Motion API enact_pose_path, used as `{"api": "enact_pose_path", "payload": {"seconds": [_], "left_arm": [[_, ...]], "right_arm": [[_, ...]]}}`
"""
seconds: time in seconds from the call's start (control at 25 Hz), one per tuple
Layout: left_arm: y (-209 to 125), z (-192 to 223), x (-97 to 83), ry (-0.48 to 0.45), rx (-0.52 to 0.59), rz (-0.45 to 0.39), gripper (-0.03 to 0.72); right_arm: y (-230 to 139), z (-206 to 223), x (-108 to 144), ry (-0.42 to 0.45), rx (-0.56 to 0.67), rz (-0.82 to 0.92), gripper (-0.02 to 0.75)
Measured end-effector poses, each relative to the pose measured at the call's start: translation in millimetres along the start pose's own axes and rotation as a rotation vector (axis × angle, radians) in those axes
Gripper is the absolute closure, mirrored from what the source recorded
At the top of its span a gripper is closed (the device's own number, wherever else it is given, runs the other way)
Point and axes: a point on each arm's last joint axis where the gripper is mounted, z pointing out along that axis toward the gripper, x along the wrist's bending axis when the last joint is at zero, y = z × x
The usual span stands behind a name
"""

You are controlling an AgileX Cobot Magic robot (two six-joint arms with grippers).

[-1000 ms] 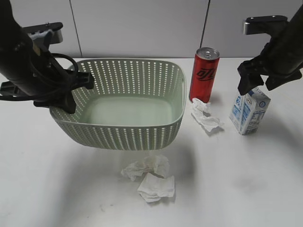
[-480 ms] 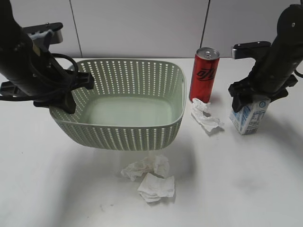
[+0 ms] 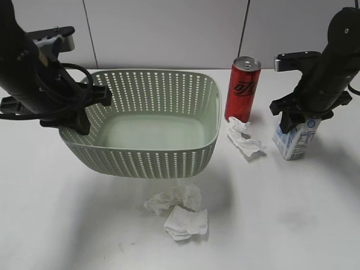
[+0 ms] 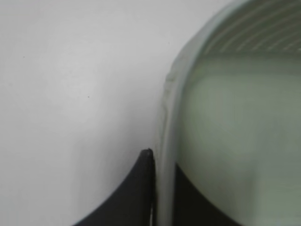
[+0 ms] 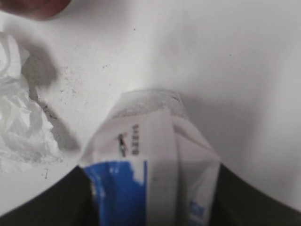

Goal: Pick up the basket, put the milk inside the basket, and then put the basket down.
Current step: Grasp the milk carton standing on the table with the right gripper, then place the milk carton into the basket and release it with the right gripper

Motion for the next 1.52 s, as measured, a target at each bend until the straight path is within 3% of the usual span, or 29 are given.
{"api": "enact_pose_path", "payload": {"seconds": [0.32,0.84,0.96,1.24,1.52], "left_arm": [[0.0,0.0,0.1,0.001,-0.001,0.001,0.680],[1.3,7.0,-0.6,-0.005,0.003,-0.011,0.680],[2.3,24.2,0.7,0.013,0.033,-0.015,0.680],[3.2,49.2,3.1,0.034,0.061,-0.021,0.681],[5.4,49.0,1.6,0.023,0.044,-0.026,0.681]], "right_arm": [[-0.5,-17.5,1.2,0.007,0.001,0.017,0.420],[-24.7,-147.8,11.3,0.024,-0.128,-0.016,0.420],[-35.3,-173.4,30.2,0.044,-0.165,-0.078,0.420],[-48.1,-199.4,102.1,0.151,-0.195,-0.285,0.420],[-31.7,-206.5,175.2,0.284,-0.256,-0.419,0.420]]}}
